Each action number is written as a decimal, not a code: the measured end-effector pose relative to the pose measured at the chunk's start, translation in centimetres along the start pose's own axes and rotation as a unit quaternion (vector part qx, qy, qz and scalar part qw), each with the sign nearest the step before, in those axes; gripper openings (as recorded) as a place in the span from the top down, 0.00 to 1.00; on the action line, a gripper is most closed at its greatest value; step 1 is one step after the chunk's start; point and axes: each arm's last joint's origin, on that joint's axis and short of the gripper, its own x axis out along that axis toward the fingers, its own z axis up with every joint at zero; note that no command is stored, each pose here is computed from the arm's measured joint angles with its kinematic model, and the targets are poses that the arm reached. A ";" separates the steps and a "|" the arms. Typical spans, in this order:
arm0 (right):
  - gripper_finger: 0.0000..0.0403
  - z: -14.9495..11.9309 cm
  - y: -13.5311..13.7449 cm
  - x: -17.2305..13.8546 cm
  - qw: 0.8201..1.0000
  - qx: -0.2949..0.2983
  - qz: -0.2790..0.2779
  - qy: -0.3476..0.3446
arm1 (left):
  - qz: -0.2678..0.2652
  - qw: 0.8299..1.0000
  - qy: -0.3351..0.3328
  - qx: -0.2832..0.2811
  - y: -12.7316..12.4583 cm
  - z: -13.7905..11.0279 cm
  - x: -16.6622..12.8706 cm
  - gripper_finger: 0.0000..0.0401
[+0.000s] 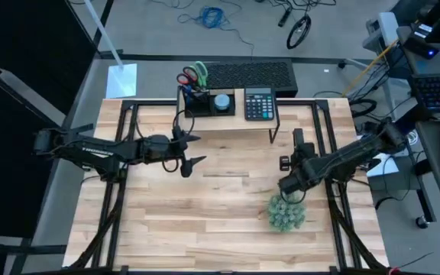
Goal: Pick and place office supplies into organizer
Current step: Remove the stapler from under the shelf
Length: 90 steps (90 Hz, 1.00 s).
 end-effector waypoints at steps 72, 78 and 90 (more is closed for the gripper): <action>0.71 3.7 0.1 10.1 0.999 -0.015 0.010 -0.030 | 0.000 1.000 0.011 0.005 0.0 -0.2 0.0 0.11; 0.71 3.9 0.0 10.8 0.999 -0.020 0.012 -0.033 | 0.000 1.000 0.011 0.005 0.0 -0.2 0.0 0.11; 0.71 4.3 -0.3 11.8 0.999 -0.032 0.003 -0.034 | 0.000 1.000 0.011 0.006 0.0 -0.2 0.0 0.11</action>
